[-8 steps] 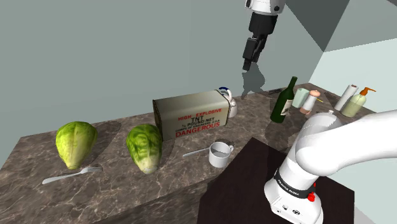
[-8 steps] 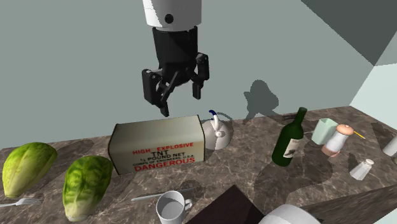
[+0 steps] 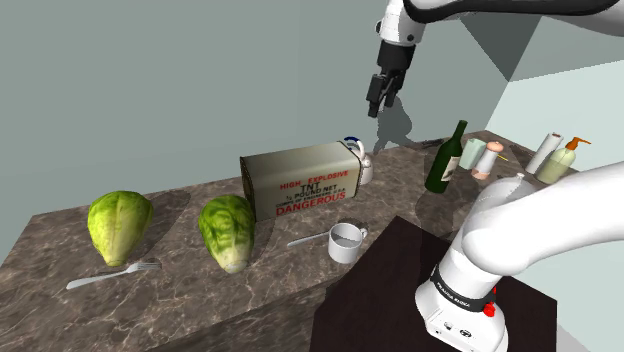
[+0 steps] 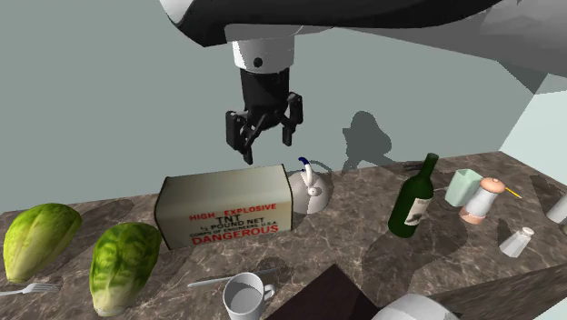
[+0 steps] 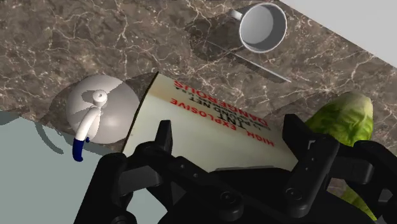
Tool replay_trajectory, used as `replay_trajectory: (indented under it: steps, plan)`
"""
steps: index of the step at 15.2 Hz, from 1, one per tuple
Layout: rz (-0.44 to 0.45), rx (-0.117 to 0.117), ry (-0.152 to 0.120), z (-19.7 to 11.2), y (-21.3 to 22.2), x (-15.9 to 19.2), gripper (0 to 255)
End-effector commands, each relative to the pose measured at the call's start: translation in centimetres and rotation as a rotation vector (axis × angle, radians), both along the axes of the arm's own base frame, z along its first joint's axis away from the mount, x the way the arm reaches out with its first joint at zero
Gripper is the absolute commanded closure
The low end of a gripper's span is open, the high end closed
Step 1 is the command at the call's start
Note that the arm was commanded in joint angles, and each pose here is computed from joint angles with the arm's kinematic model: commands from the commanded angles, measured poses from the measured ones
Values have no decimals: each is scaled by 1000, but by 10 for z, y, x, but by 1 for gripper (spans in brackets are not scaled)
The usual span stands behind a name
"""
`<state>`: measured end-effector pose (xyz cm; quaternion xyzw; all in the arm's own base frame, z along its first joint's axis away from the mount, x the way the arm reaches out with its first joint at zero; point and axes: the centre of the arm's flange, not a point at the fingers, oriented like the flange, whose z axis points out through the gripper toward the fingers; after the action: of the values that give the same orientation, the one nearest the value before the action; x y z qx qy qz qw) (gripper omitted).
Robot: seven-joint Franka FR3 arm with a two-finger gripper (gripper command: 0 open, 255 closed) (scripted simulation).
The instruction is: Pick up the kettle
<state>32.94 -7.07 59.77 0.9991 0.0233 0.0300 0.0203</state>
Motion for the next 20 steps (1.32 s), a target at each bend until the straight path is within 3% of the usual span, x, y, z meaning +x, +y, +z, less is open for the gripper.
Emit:
replay_trajectory:
  steps: [1,20]
  plan:
    - [-29,4,-5,-14,-17,15,0]
    - [-299,48,-36,-154,-190,132,0]
